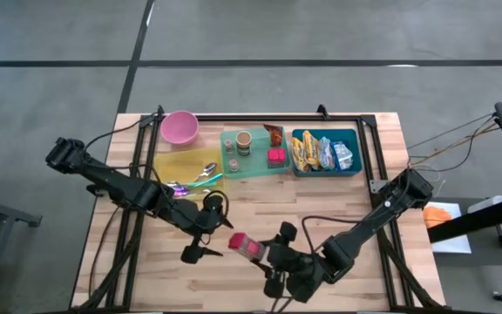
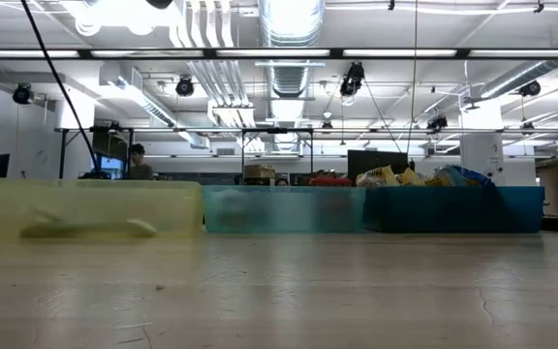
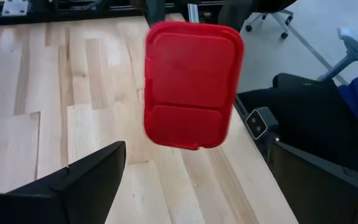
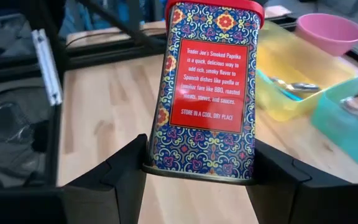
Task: Pick & Place Food Item
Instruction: Put the red seasoning can into the green bin
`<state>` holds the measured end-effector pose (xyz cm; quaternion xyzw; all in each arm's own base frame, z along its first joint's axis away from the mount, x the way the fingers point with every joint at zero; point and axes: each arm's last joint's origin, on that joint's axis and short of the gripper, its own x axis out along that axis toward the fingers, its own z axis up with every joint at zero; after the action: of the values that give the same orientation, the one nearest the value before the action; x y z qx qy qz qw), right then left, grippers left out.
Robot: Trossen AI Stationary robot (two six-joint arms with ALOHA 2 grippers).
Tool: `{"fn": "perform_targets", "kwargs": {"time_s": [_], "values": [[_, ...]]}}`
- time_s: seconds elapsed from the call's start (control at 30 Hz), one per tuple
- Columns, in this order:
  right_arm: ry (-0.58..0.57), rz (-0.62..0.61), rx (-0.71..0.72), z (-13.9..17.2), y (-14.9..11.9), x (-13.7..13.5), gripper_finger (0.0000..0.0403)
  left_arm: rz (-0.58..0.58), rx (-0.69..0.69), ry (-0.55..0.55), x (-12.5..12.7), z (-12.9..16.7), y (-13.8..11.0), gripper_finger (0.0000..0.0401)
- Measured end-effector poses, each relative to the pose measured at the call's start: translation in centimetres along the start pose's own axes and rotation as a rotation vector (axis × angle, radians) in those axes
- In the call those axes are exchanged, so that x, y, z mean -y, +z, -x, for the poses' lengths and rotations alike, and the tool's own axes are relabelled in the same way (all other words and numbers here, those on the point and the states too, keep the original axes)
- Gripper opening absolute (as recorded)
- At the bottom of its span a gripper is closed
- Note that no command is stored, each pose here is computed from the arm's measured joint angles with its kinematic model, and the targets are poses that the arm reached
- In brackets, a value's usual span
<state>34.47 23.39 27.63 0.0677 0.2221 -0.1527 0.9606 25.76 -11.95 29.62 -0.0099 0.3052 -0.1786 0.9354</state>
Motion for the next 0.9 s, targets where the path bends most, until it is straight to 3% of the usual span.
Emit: {"fn": "perform_targets", "kwargs": {"time_s": [0.47,0.9], "values": [[0.060,0.016,0.053,-0.5,0.3,-0.3,0.0213,-0.034,0.123,-0.043,0.3,0.1,1.2,0.0398],[0.080,0.045,0.090,-1.4,1.1,0.2,0.0213,-0.034,0.144,-0.076,0.4,-0.9,1.4,0.0398]]}}
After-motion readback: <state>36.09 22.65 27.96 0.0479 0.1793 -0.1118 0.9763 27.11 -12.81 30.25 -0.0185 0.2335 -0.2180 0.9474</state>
